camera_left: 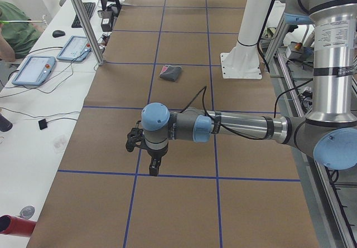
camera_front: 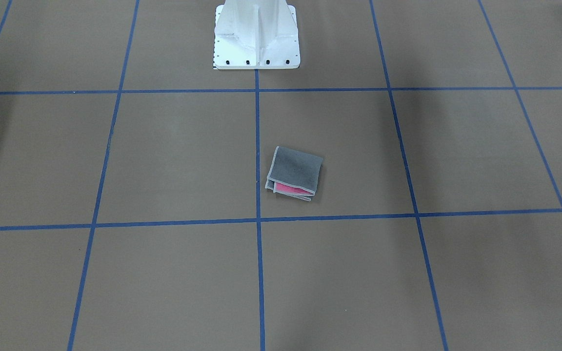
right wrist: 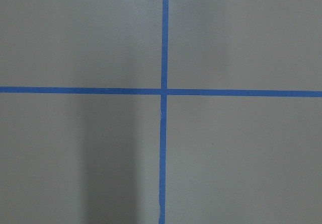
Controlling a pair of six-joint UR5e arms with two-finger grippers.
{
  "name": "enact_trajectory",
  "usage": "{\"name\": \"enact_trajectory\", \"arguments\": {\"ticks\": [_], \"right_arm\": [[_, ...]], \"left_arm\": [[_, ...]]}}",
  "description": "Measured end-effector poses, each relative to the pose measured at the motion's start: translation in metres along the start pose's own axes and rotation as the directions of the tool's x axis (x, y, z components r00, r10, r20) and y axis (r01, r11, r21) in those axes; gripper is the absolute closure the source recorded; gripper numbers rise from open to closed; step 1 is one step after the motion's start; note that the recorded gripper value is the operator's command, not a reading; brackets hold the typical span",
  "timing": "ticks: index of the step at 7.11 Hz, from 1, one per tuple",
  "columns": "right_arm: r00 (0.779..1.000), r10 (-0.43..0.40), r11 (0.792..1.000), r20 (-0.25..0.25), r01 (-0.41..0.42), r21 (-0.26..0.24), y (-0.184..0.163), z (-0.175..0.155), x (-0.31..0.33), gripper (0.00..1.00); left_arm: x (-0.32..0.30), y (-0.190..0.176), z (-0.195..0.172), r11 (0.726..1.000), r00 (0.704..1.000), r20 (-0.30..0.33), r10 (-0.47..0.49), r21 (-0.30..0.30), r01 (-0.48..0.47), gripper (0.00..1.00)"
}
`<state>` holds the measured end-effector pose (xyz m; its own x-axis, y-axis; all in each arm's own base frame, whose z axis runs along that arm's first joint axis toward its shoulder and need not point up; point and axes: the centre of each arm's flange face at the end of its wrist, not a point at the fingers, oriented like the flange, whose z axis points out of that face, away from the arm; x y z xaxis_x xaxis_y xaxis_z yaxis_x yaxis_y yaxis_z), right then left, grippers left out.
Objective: Fold towel twice with both arms
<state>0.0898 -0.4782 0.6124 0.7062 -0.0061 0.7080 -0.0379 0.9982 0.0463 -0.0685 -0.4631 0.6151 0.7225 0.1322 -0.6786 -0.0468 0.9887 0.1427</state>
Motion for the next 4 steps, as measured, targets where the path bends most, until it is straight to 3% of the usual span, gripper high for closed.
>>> {"name": "enact_trajectory", "arguments": {"ticks": [4], "right_arm": [[1.0, 0.0, 1.0, 0.002, 0.0, 0.0, -0.0001, 0.0001, -0.0001, 0.0]], "left_arm": [[0.0003, -0.0019, -0.0003, 1.0, 1.0, 0.0, 0.001, 0.001, -0.001, 0.0]]}}
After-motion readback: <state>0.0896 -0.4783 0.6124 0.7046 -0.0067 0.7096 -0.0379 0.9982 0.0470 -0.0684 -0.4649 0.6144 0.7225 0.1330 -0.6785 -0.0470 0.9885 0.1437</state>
